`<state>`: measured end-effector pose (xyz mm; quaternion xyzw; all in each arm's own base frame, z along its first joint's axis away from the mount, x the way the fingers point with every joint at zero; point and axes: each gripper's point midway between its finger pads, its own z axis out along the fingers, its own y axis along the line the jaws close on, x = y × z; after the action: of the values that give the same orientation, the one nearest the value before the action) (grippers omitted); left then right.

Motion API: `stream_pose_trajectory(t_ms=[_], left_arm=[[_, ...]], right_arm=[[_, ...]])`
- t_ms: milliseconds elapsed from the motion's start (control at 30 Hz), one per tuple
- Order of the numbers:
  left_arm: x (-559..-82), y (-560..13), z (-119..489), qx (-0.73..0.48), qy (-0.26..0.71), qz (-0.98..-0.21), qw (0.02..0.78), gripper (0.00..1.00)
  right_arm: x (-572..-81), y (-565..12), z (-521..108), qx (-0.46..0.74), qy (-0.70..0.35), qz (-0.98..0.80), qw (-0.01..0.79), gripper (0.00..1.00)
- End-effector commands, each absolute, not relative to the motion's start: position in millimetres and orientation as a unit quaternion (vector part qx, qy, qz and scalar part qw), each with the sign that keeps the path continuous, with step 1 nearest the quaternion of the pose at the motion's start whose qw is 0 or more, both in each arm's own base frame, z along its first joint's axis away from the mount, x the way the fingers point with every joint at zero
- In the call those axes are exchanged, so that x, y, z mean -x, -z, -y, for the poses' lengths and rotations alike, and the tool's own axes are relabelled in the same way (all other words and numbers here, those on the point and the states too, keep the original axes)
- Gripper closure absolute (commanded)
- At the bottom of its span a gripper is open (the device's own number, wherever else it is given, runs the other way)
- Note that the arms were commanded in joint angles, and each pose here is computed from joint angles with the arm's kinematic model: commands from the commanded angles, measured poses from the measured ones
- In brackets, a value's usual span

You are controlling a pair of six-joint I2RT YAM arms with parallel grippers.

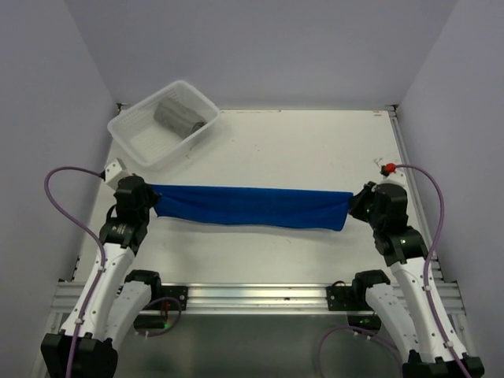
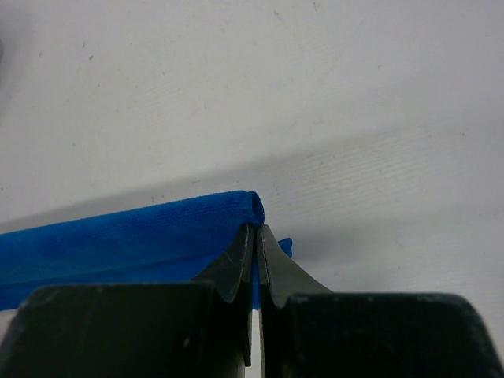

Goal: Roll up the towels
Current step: Fold the towel

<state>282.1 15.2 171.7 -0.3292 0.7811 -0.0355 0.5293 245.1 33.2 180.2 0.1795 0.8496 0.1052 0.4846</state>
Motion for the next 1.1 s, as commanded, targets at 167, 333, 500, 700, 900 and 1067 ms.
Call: stream_pose_trajectory(t_ms=[167, 333, 500, 700, 900, 1067], left_arm=[[-264.8, -157.8, -27.2, 0.364, 0.004, -0.783, 0.504, 1.00], [-270.1, -143.5, -28.8, 0.367, -0.010, -0.793, 0.486, 1.00], [-290.5, -141.1, -29.8, 0.362, -0.022, -0.795, 0.487, 1.00], [-326.9, -128.9, -24.3, 0.359, -0.027, -0.808, 0.466, 1.00], [-360.3, -116.8, -19.4, 0.350, -0.029, -0.819, 0.454, 1.00], [-385.4, -127.1, -20.1, 0.345, -0.035, -0.814, 0.465, 1.00]], right_arm=[[-223.9, -161.7, -33.1, -0.215, -0.114, -0.859, 0.450, 1.00], [-233.5, -145.3, -28.8, -0.230, -0.094, -0.867, 0.433, 1.00], [-255.8, -136.1, -27.7, -0.232, -0.077, -0.874, 0.421, 1.00], [-288.6, -131.7, -25.4, -0.227, -0.053, -0.881, 0.413, 1.00], [-323.2, -120.6, -23.7, -0.227, -0.032, -0.885, 0.404, 1.00], [-349.8, -107.0, -26.4, -0.220, -0.021, -0.896, 0.386, 1.00]])
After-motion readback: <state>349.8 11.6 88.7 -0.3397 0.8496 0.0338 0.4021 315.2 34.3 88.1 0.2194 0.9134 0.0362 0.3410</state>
